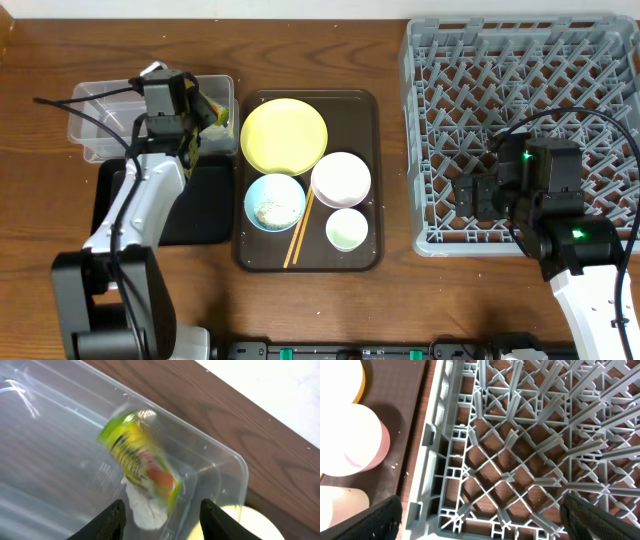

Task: Sort waste into correct bins and load items into the dishwasher rack
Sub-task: 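Carry the tissue and wrapper left and drop them into the clear bin, then move the left gripper to the blue bowl and grasp its rim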

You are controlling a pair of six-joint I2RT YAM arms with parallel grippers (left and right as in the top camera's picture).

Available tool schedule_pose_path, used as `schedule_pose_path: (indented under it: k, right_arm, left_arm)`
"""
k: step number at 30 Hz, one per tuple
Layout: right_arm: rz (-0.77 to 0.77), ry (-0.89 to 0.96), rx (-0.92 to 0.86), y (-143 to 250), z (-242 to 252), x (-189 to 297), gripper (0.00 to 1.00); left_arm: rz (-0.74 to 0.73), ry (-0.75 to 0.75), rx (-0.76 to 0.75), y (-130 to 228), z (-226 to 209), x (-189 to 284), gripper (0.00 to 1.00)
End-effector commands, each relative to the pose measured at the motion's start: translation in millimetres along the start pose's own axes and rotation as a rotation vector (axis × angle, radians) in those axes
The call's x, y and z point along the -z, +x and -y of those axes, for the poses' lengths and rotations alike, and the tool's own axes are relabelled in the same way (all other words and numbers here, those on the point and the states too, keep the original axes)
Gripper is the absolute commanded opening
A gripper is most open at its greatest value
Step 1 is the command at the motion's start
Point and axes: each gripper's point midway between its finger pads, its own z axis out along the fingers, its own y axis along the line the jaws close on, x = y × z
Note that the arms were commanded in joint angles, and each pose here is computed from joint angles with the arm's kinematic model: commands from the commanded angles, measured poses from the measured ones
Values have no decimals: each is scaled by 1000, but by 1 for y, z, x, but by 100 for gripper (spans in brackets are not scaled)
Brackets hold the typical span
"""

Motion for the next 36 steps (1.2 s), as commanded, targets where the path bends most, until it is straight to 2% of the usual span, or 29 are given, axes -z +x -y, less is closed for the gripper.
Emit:
schedule_pose_path:
  k: [1, 8, 13, 17, 20, 26, 32, 36]
  right_arm:
    - [24, 0, -18, -8, 1, 5, 99]
    - [24, 0, -18, -8, 1, 5, 99]
    - [24, 0, -17, -8, 1, 5, 99]
    - [24, 0, -18, -8, 1, 5, 99]
    - [22, 0, -18, -8, 1, 5, 99]
    - [23, 0, -18, -8, 1, 5, 99]
    - [22, 0, -18, -8, 1, 5, 99]
    - [19, 0, -18, -7, 1, 5, 99]
  left_arm:
    - [31, 38, -28, -16, 12, 34, 50]
    - [-210, 85, -227, 53, 32, 81, 53]
    - [-401, 74, -352, 116, 41, 98, 60]
    - [-479, 101, -449, 157, 57, 101, 75]
    - [-521, 108, -476, 179, 67, 99, 75]
    - [-602, 78, -545, 217, 70, 85, 71]
    - [-663, 45, -573, 244, 65, 68, 54]
    - [-683, 40, -594, 257, 66, 62, 40]
